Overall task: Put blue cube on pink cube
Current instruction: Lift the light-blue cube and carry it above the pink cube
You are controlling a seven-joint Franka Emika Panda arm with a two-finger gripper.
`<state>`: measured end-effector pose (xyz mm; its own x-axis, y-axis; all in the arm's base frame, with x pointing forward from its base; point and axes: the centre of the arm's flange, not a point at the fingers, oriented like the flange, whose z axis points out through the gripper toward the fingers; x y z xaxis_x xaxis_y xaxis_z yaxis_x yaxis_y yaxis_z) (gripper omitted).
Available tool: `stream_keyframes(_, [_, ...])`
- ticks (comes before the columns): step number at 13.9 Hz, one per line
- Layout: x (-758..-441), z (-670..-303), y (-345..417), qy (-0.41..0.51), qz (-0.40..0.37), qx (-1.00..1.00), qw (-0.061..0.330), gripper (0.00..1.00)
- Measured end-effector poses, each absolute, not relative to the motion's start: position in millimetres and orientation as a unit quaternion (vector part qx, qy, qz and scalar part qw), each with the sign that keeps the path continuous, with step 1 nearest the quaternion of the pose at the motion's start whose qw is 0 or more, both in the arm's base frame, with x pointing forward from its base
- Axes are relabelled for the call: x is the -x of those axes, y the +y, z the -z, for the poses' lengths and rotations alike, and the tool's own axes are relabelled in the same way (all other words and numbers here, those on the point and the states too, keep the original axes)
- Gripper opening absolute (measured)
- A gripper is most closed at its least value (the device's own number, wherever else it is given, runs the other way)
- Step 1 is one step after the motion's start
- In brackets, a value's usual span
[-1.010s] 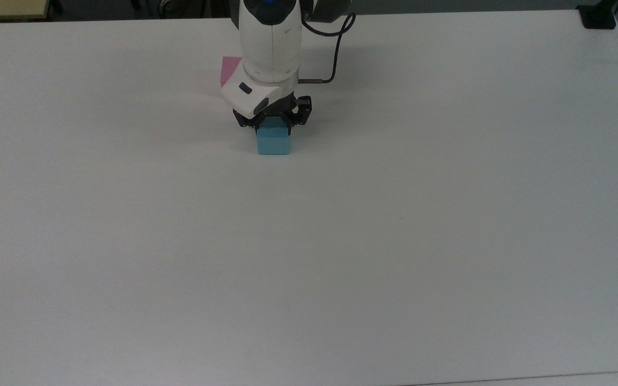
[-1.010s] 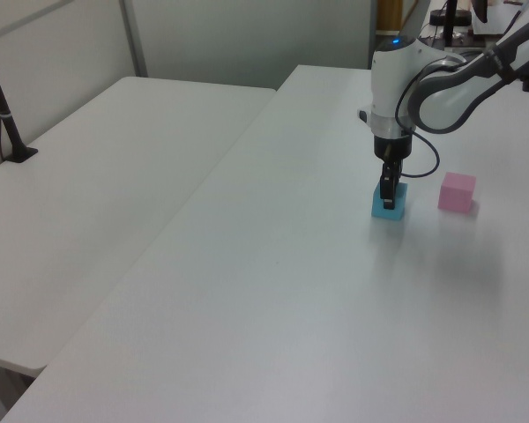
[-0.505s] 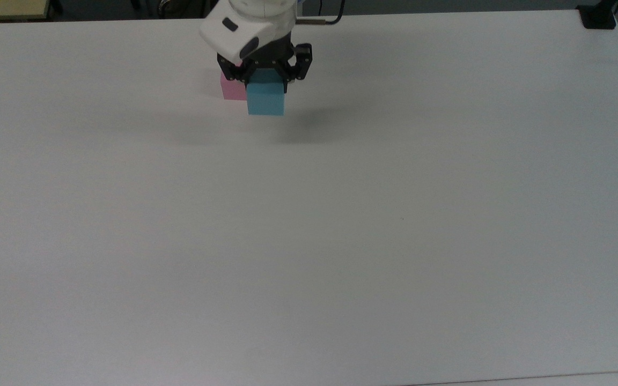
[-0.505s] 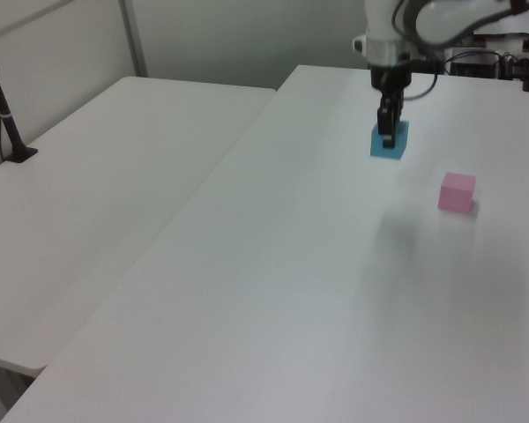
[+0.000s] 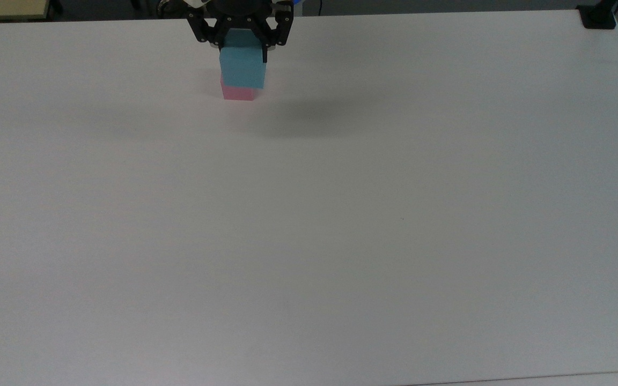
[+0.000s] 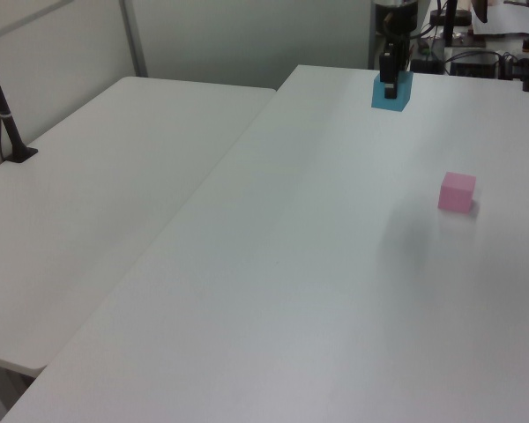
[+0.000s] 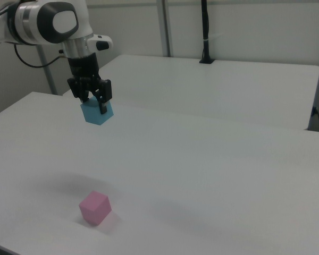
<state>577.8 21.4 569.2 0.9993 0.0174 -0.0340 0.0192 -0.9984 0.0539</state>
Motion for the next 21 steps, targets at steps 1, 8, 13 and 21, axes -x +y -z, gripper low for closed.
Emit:
stream_keyframes(1, [-577.6,-570.9,20.8,0.009,0.015,-0.999,0.027,0.59])
stream_keyframes(8, [-511.2,-588.1,12.5,0.02,0.027,-0.999,0.021,0.59])
stream_keyframes(13, [-444.7,-580.1,12.3,0.026,0.036,-0.999,0.017,0.59])
stream_keyframes(21, [-421.7,-553.3,12.7,0.03,0.028,-0.999,0.014,0.59])
